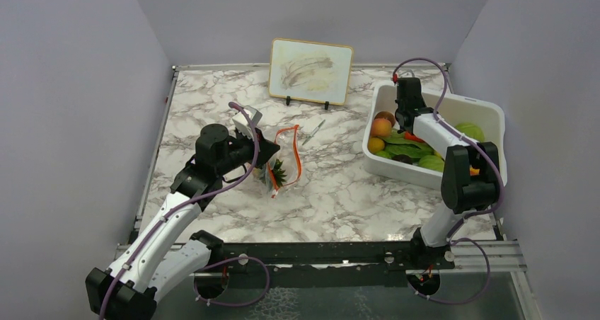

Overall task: Place the food in the zip-top bag and seal the zipper
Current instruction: Pick up the fake vegetable from the bin.

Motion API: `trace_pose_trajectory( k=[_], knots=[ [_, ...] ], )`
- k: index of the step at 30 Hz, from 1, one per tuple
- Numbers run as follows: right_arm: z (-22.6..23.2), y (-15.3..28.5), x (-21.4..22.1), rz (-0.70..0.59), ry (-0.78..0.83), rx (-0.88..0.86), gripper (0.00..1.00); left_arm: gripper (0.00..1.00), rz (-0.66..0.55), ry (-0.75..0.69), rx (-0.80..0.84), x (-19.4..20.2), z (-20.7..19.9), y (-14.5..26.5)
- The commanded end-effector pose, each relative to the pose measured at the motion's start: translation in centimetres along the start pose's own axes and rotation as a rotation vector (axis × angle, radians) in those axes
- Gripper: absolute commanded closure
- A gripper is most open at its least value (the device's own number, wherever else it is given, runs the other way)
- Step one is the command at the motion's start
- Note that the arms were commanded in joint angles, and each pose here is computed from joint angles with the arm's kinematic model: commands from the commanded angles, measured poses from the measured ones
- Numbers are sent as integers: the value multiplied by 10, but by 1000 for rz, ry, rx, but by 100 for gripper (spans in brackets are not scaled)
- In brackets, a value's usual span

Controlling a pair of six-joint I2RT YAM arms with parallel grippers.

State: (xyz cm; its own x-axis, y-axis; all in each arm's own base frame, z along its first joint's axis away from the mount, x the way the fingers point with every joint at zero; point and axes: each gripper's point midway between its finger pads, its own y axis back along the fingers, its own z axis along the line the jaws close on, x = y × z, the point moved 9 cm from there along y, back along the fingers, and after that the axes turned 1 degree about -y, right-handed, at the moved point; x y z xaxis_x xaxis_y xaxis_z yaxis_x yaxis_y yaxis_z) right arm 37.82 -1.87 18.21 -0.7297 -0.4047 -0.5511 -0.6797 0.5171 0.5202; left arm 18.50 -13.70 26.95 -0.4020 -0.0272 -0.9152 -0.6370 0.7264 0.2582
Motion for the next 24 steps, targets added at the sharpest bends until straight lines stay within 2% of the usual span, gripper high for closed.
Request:
trace_pose_trajectory(
  k=[1, 8, 16, 24],
  knots=[
    [-7, -1, -5, 2, -34, 25, 80, 100, -31, -6, 3, -5, -3, 3],
    [-12, 9, -10, 0, -74, 1, 98, 100, -31, -4, 3, -5, -2, 2],
    [-16, 31, -23, -35, -150, -106, 99, 100, -31, -1, -4, -5, -1, 2],
    [-37, 83, -44, -177, -231, -201, 99, 100, -35, 2, -10, -5, -1, 2]
  ],
)
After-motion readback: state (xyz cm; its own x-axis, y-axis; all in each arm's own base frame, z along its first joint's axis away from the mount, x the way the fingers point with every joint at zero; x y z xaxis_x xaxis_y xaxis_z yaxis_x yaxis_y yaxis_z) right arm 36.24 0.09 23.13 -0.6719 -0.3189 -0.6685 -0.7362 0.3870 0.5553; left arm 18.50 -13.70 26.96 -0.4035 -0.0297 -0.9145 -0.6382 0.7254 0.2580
